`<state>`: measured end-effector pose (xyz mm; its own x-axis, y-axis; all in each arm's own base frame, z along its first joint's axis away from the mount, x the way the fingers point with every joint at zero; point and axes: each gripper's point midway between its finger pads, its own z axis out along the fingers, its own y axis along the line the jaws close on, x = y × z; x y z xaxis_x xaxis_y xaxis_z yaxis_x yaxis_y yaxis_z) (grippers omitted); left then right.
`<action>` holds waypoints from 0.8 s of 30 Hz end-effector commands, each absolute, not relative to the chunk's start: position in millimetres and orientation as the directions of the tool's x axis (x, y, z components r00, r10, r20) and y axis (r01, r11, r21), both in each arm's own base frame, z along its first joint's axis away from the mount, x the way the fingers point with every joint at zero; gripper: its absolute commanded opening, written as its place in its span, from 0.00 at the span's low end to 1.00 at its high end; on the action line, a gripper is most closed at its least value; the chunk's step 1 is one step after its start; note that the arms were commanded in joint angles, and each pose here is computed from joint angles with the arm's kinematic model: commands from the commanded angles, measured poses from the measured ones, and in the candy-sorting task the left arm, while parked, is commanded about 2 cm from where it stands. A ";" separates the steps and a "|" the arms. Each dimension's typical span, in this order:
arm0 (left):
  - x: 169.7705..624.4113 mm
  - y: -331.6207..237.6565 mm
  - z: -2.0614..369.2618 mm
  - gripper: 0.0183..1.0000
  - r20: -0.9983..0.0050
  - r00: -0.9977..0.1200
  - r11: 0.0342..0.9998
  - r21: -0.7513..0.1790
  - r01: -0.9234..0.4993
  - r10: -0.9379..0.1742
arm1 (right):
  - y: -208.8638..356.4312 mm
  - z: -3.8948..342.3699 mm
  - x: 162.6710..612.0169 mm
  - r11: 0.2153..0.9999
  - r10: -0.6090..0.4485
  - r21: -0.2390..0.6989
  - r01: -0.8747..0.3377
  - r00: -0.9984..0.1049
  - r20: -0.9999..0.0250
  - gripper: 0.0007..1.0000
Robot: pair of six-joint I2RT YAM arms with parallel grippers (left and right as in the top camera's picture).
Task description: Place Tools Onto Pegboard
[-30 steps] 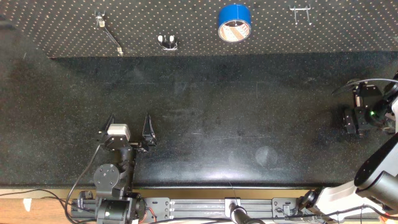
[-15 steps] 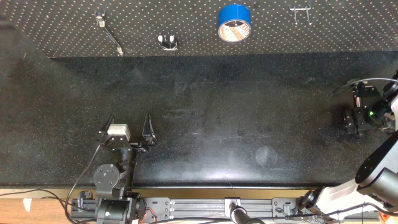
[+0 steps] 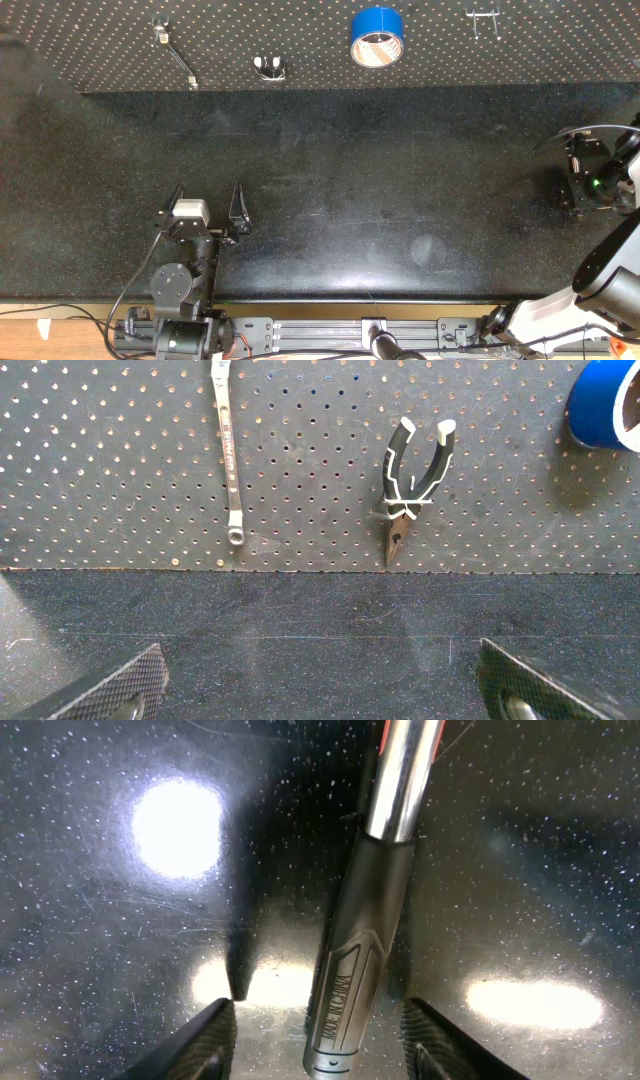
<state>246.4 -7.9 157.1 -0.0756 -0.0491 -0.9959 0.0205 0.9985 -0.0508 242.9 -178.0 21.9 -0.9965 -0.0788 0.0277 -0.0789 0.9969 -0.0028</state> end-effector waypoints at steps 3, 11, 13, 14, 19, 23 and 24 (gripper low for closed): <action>246.0 -6.0 157.0 1.00 -0.997 -0.073 0.999 -0.041 0.009 -0.040 | -176.8 18.3 240.8 0.997 -0.081 0.010 -0.081 -0.996 0.034 0.46; 246.0 -6.0 157.0 1.00 -0.997 -0.073 0.999 -0.041 0.009 -0.040 | -176.8 18.3 240.8 0.997 -0.082 0.010 -0.081 -0.996 0.034 0.39; 246.0 -6.0 157.0 1.00 -0.997 -0.073 0.999 -0.041 0.009 -0.040 | -176.8 18.3 240.8 0.997 -0.082 0.010 -0.081 -0.996 0.034 0.37; 246.0 -6.0 157.0 1.00 -0.997 -0.073 0.999 -0.041 0.009 -0.040 | -176.8 18.3 240.8 0.997 -0.082 0.010 -0.081 -0.996 0.034 0.35; 246.0 -6.0 157.0 1.00 -0.997 -0.073 0.999 -0.041 0.009 -0.040 | -176.8 18.3 240.8 0.997 -0.081 0.010 -0.081 -0.996 0.034 0.30; 246.0 -6.0 156.9 1.00 -0.996 -0.074 0.999 -0.041 0.009 -0.040 | -176.8 18.3 240.8 0.997 -0.081 0.010 -0.081 -0.996 0.034 0.26; 246.0 -6.0 157.0 1.00 -0.997 -0.073 0.999 -0.041 0.009 -0.040 | -176.8 18.3 240.8 0.997 -0.081 0.010 -0.081 -0.996 0.034 0.24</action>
